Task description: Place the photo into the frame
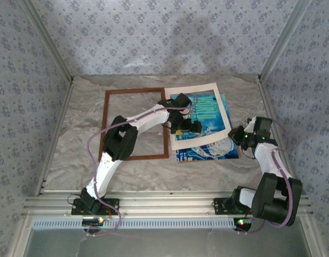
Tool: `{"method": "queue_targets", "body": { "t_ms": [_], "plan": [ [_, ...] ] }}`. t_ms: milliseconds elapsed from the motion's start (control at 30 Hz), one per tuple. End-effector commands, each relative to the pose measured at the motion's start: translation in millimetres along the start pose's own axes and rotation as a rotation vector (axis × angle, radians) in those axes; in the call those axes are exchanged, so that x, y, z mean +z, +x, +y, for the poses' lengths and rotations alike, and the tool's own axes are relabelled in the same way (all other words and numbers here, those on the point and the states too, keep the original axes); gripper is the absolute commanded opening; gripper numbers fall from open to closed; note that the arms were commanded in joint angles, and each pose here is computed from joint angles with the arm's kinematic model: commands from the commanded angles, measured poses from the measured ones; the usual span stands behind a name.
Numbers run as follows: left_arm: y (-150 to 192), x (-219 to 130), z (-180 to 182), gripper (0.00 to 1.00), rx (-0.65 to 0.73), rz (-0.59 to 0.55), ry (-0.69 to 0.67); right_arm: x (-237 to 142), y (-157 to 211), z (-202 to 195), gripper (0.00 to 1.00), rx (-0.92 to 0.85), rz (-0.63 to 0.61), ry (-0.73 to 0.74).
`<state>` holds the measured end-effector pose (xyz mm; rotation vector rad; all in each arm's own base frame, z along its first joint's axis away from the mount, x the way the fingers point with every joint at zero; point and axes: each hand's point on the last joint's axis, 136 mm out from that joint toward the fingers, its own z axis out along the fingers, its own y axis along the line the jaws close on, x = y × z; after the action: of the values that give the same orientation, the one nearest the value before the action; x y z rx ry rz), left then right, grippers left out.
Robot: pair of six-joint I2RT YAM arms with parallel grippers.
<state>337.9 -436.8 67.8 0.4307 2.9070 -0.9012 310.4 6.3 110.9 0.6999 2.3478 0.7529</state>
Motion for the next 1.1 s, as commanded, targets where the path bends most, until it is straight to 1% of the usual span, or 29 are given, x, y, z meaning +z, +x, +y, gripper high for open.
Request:
{"method": "queue_targets", "body": {
  "t_ms": [0, 67, 167, 267, 400, 567, 733, 800, 933, 1067],
  "plan": [
    [-25, -52, -27, 0.99, 0.023, -0.076, 0.085, -14, -14, 13, 0.00, -0.023, -0.042, 0.010],
    [-37, -73, -27, 0.99, 0.027, -0.119, 0.099, -19, -19, 21, 0.00, -0.042, -0.065, 0.012],
    [-52, -106, -18, 0.98, 0.029, -0.179, 0.101, -27, -28, 39, 0.00, -0.052, -0.103, -0.014],
    [-61, -138, 1, 0.99, 0.028, -0.230, 0.072, -32, -38, 63, 0.00, -0.061, -0.131, -0.062],
    [-67, -176, 38, 0.99, -0.017, -0.301, 0.033, -39, -48, 100, 0.00, -0.104, -0.161, -0.120],
    [-64, -214, 102, 0.99, -0.119, -0.381, -0.024, -50, -63, 154, 0.00, -0.154, -0.213, -0.192],
    [-48, -249, 176, 0.98, -0.245, -0.436, -0.095, -51, -71, 224, 0.00, -0.241, -0.227, -0.290],
    [-44, -263, 203, 0.99, -0.281, -0.481, -0.111, -55, -75, 258, 0.00, -0.282, -0.243, -0.341],
    [-25, -286, 260, 0.99, -0.408, -0.549, -0.147, -48, -73, 315, 0.00, -0.349, -0.230, -0.418],
    [-5, -300, 313, 0.98, -0.528, -0.611, -0.185, -42, -62, 364, 0.00, -0.410, -0.212, -0.492]
  ]
}}
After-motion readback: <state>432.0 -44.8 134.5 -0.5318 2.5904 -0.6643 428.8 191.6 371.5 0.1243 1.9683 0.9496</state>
